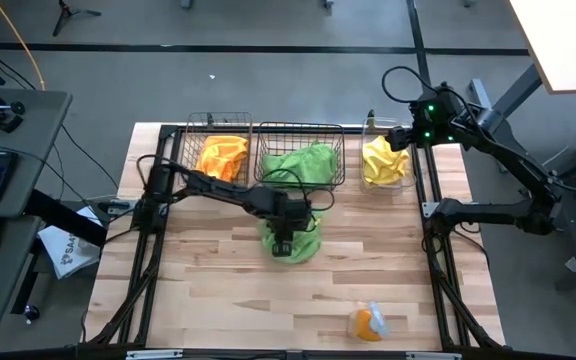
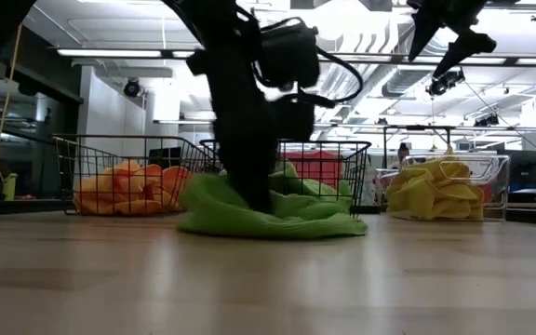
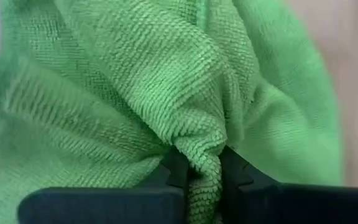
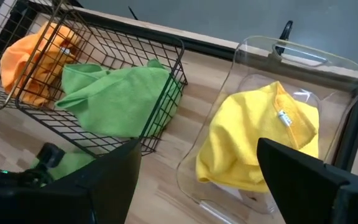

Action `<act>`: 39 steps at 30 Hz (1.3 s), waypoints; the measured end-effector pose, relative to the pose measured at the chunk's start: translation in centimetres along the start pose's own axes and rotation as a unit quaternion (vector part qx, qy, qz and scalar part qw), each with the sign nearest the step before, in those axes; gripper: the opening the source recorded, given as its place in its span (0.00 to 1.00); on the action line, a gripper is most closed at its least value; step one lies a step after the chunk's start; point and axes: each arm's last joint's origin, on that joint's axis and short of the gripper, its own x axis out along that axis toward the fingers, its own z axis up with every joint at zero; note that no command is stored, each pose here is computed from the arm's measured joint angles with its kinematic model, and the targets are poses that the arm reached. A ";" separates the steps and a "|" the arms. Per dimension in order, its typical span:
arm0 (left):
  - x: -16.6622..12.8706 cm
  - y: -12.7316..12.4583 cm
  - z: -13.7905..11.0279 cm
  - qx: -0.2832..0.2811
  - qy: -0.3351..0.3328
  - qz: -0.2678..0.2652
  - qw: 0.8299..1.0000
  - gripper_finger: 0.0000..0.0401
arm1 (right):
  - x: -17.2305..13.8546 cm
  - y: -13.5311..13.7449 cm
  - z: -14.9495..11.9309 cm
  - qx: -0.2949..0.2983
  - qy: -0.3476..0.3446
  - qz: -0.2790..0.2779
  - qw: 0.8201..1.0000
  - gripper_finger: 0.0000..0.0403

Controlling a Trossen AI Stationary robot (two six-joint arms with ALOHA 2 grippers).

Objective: Sort microfiber towel by color & place in baskets
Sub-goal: Put the green microfiber towel into the black wire basket

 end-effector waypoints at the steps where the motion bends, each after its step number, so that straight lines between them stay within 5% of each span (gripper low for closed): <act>1: -1.0 -0.2 -0.1 0.000 -0.006 -0.004 1.000 0.05 | 0.0 0.0 0.0 -0.001 -0.002 0.001 1.000 0.79; 4: -6.9 -0.8 1.2 0.025 -0.110 -0.010 0.994 0.02 | 0.0 0.1 0.2 -0.002 -0.012 0.006 1.000 0.79; 7: -14.3 -0.7 1.7 0.049 -0.248 0.009 0.967 0.02 | 0.0 0.2 0.5 -0.011 -0.025 0.013 1.000 0.79; 9: -18.5 -0.1 1.6 0.048 -0.335 0.057 0.939 0.01 | -0.1 0.3 0.6 -0.013 -0.034 0.017 0.999 0.79; 13: -25.7 3.0 0.9 0.036 -0.480 0.185 0.857 0.01 | -0.1 0.5 1.0 -0.010 -0.053 0.028 0.998 0.79; 16: -27.4 6.8 0.6 0.005 -0.510 0.239 0.826 0.01 | -0.2 0.7 1.3 -0.009 -0.069 0.036 0.997 0.79; 19: -25.8 10.6 0.6 -0.031 -0.485 0.245 0.839 0.00 | -0.2 0.8 1.5 -0.004 -0.078 0.041 0.996 0.79; 22: -23.1 13.0 0.4 -0.061 -0.432 0.220 0.873 0.00 | -0.2 0.8 1.5 0.006 -0.077 0.042 0.996 0.79; 25: -19.2 14.0 0.8 -0.068 -0.368 0.179 0.910 0.00 | -0.2 0.8 1.5 0.018 -0.076 0.043 0.996 0.79; 28: -15.4 14.0 1.5 -0.054 -0.328 0.159 0.930 0.00 | -0.2 0.7 1.5 0.019 -0.079 0.038 0.996 0.79; 33: -11.2 14.9 1.8 -0.069 -0.277 0.173 0.943 0.03 | -0.2 0.7 1.5 0.037 -0.083 0.032 0.995 0.79; 39: -11.6 14.5 1.8 -0.079 -0.279 0.189 0.938 0.18 | -0.2 0.7 1.5 0.041 -0.083 0.032 0.995 0.79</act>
